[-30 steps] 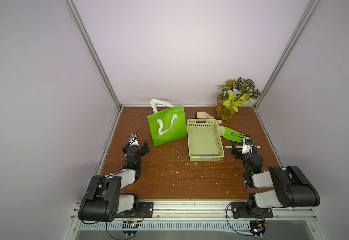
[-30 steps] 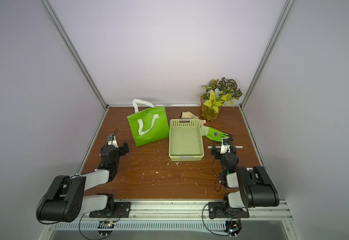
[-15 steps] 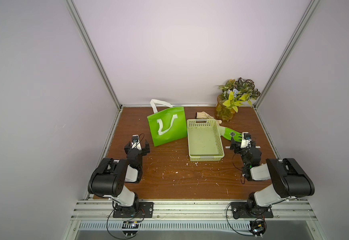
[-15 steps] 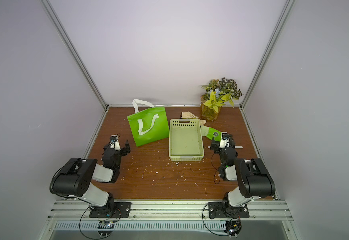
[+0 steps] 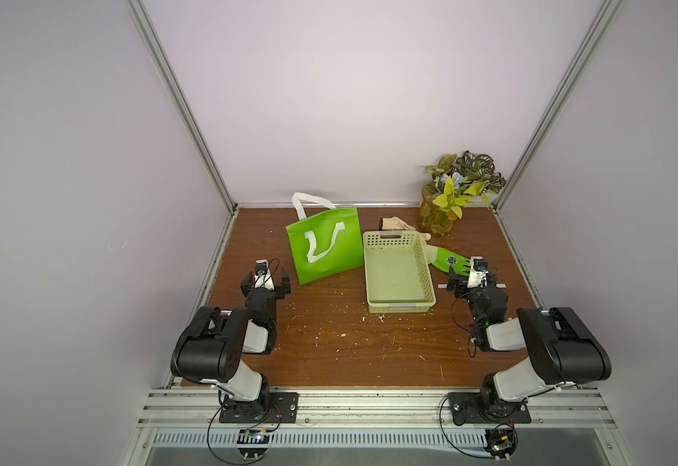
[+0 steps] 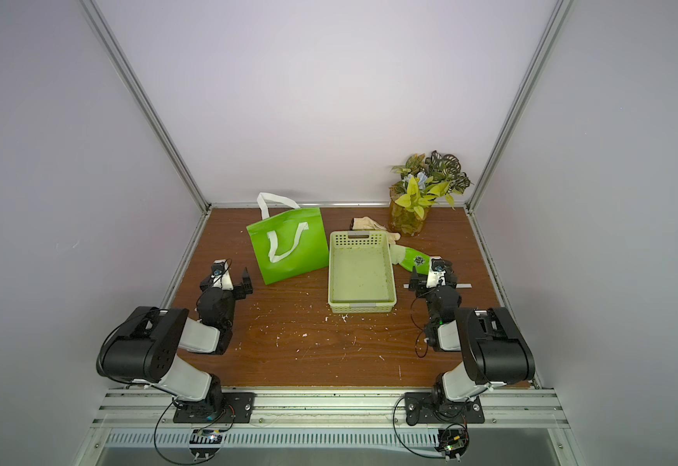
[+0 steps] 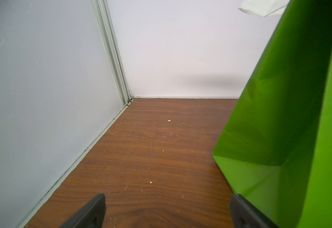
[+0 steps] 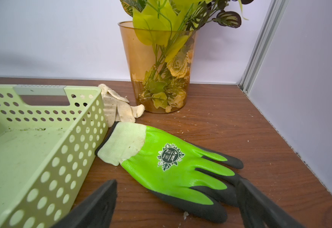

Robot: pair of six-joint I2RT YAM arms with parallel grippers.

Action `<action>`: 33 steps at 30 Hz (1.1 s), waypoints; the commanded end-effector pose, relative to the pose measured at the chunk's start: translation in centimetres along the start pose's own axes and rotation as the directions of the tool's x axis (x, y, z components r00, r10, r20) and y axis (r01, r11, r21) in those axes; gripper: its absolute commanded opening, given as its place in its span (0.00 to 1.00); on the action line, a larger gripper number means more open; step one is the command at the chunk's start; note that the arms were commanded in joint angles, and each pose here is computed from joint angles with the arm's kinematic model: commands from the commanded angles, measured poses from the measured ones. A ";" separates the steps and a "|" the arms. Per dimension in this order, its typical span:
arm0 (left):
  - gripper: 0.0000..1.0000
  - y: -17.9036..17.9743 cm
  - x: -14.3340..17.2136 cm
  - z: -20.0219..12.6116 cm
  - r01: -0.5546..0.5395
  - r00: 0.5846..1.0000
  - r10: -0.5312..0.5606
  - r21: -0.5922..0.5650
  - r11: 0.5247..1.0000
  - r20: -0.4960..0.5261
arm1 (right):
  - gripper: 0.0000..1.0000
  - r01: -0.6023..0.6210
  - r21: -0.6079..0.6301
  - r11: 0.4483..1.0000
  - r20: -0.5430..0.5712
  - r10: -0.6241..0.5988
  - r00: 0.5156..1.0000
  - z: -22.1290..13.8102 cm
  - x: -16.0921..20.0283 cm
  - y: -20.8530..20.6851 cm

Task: Place the ice pack in the delivery bag
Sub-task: Reset both arms

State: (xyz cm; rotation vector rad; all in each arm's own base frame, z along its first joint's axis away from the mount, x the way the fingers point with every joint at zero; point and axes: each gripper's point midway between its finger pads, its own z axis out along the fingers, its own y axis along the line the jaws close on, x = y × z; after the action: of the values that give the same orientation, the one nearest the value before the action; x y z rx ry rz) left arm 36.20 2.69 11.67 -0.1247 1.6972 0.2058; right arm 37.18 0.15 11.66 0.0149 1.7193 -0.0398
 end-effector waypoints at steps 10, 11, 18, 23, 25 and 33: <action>1.00 0.2 -1.1 0.1 0.012 0.999 -0.012 -0.009 1.000 0.039 | 0.99 -0.012 0.004 1.000 0.034 0.012 0.999 0.0 -0.8 -0.1; 1.00 0.2 -1.2 -0.2 0.014 0.999 -0.014 -0.006 1.000 0.047 | 0.99 -0.012 0.005 1.000 0.036 0.012 0.999 0.0 -0.9 -0.2; 1.00 1.6 -2.9 -4.8 0.063 0.974 -0.059 -0.013 0.998 0.217 | 0.99 -0.012 0.005 1.000 0.033 0.012 0.999 0.0 -0.8 -0.2; 1.00 1.8 -2.8 -4.3 0.068 0.977 -0.060 -0.032 0.997 0.203 | 0.99 -0.012 0.006 1.000 0.034 0.012 0.999 0.0 -0.8 -0.2; 1.00 1.8 -2.6 -4.2 0.067 0.979 -0.059 -0.033 0.997 0.195 | 0.99 -0.012 0.005 1.000 0.036 0.012 0.999 0.0 -0.9 -0.2; 1.00 1.5 -2.1 -2.4 0.054 0.989 -0.047 -0.048 0.997 0.137 | 0.99 -0.014 0.020 1.000 0.038 0.013 0.999 -0.1 -0.9 -0.3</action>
State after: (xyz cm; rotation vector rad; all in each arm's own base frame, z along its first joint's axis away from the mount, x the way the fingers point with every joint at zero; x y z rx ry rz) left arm 33.01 3.31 12.84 -0.1638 1.5895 0.2101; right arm 37.14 0.12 11.63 0.0160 1.7200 -0.0411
